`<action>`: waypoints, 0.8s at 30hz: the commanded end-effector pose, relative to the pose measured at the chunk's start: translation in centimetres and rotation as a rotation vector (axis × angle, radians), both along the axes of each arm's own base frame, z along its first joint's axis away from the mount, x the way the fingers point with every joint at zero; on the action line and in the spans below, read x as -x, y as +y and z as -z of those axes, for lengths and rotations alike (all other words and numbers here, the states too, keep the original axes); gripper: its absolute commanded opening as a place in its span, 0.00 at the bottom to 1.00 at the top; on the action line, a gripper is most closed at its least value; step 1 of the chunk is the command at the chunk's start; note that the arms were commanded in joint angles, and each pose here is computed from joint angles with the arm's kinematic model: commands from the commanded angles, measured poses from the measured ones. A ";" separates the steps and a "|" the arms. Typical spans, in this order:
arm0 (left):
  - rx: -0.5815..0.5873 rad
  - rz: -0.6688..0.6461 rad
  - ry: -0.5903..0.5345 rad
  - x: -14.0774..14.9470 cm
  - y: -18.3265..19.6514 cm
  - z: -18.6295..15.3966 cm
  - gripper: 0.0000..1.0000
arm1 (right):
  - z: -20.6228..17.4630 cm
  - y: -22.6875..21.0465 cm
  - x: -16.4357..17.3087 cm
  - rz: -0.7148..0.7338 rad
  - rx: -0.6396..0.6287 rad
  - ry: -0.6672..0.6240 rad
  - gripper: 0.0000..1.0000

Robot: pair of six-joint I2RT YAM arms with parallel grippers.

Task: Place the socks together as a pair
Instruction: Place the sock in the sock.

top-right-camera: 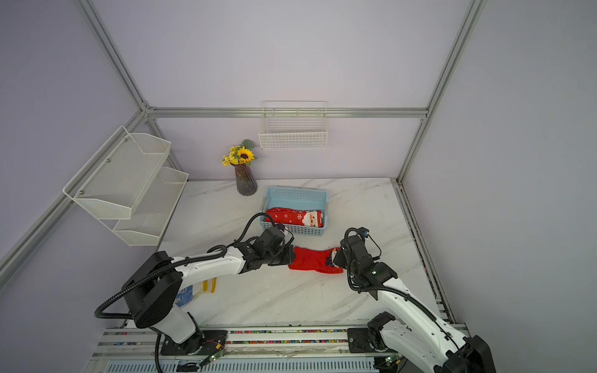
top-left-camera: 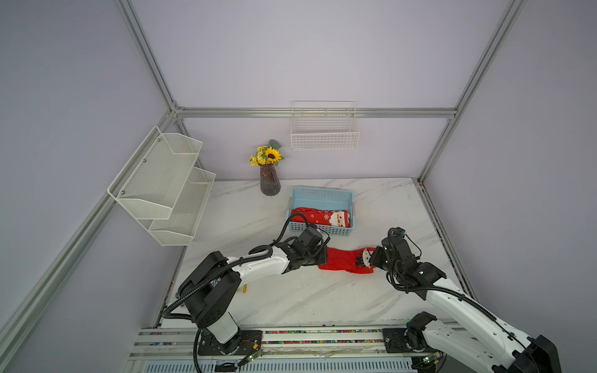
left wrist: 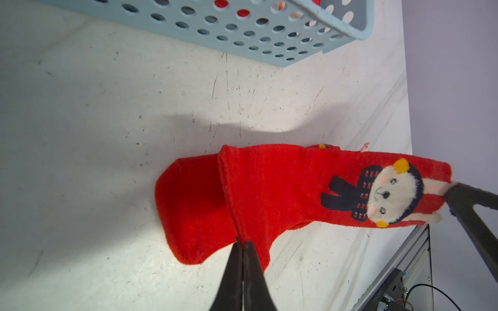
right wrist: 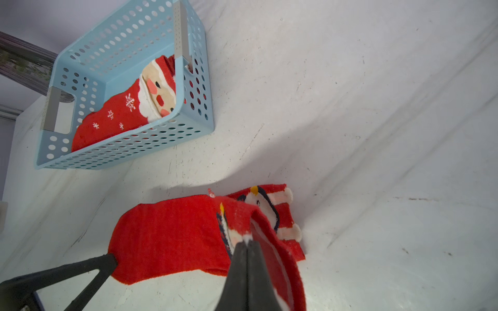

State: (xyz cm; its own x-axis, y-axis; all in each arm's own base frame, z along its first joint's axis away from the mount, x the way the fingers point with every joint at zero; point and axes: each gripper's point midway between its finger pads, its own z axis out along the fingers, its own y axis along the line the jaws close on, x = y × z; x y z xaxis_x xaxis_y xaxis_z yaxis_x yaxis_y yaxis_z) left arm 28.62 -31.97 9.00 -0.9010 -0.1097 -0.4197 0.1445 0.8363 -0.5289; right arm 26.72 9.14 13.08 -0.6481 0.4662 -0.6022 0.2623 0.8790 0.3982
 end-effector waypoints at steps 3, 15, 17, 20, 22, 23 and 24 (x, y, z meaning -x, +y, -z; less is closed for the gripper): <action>-0.009 -0.005 -0.041 -0.2 1.0 -1.2 0.00 | 0.5 -0.2 -0.1 0.019 -0.023 0.002 0.00; 0.020 0.006 -0.040 0.1 1.1 -2.0 0.00 | 2.0 -0.8 0.3 0.028 0.002 0.034 0.00; 0.014 0.007 -0.032 0.0 1.0 -1.6 0.00 | 2.4 -1.0 0.4 0.032 0.014 0.038 0.00; -0.001 0.006 -0.017 0.0 1.0 -1.0 0.00 | 3.6 -1.2 0.3 0.030 0.027 0.058 0.00; -0.012 -0.005 -0.024 -0.1 1.3 -0.9 0.00 | 4.3 -1.3 0.2 0.030 0.037 0.080 0.00; -0.017 -0.008 -0.024 -0.1 1.4 -0.8 0.00 | 4.7 -1.4 0.2 0.033 0.045 0.087 0.00; -0.018 -0.007 -0.021 -0.1 1.4 -0.7 0.00 | 4.9 -1.6 0.1 0.035 0.049 0.089 0.00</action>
State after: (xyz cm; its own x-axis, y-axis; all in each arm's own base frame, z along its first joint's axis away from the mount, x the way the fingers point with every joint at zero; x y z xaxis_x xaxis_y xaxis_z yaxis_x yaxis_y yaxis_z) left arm 28.62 -31.19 10.37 -0.8947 -0.1107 -0.4328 0.1530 0.8342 -0.5297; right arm 26.20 7.84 8.74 -0.6917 0.4595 -0.5571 0.3210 0.8867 0.3328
